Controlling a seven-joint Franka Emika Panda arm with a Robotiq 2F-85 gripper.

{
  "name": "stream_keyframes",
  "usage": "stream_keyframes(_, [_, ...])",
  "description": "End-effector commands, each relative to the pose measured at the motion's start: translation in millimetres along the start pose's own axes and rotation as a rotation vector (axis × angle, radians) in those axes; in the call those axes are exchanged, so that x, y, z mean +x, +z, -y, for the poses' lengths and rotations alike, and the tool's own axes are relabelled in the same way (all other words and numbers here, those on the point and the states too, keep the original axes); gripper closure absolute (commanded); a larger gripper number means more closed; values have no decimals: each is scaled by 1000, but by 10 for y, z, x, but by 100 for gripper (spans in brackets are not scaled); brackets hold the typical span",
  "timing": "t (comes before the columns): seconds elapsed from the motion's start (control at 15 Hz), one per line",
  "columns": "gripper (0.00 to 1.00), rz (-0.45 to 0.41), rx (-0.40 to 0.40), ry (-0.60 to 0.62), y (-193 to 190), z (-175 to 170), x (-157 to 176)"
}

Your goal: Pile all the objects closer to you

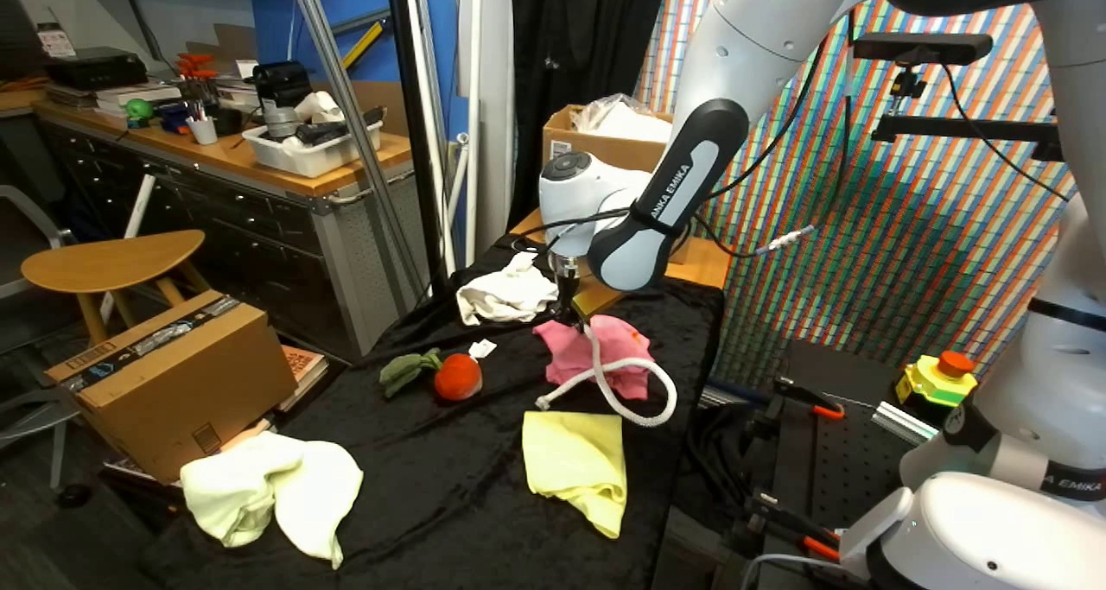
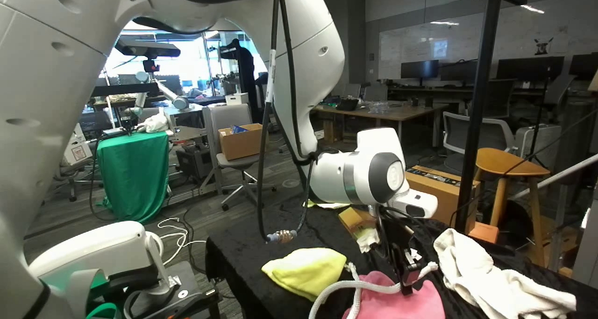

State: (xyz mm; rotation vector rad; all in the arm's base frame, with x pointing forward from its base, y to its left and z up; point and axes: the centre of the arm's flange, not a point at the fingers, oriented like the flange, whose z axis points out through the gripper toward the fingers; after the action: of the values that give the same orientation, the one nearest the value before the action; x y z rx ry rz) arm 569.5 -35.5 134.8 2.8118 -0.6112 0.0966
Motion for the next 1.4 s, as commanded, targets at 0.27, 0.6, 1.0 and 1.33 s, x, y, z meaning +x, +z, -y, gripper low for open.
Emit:
stream_keyframes(0.27, [25, 18, 52, 63, -18, -104, 149])
stream_keyframes(0.6, [0, -65, 60, 48, -358, -152, 312])
stream_keyframes(1.0, [0, -154, 102, -101, -955, 24, 790])
stream_keyframes(1.33, [0, -146, 149, -212, -1417, 355, 1312])
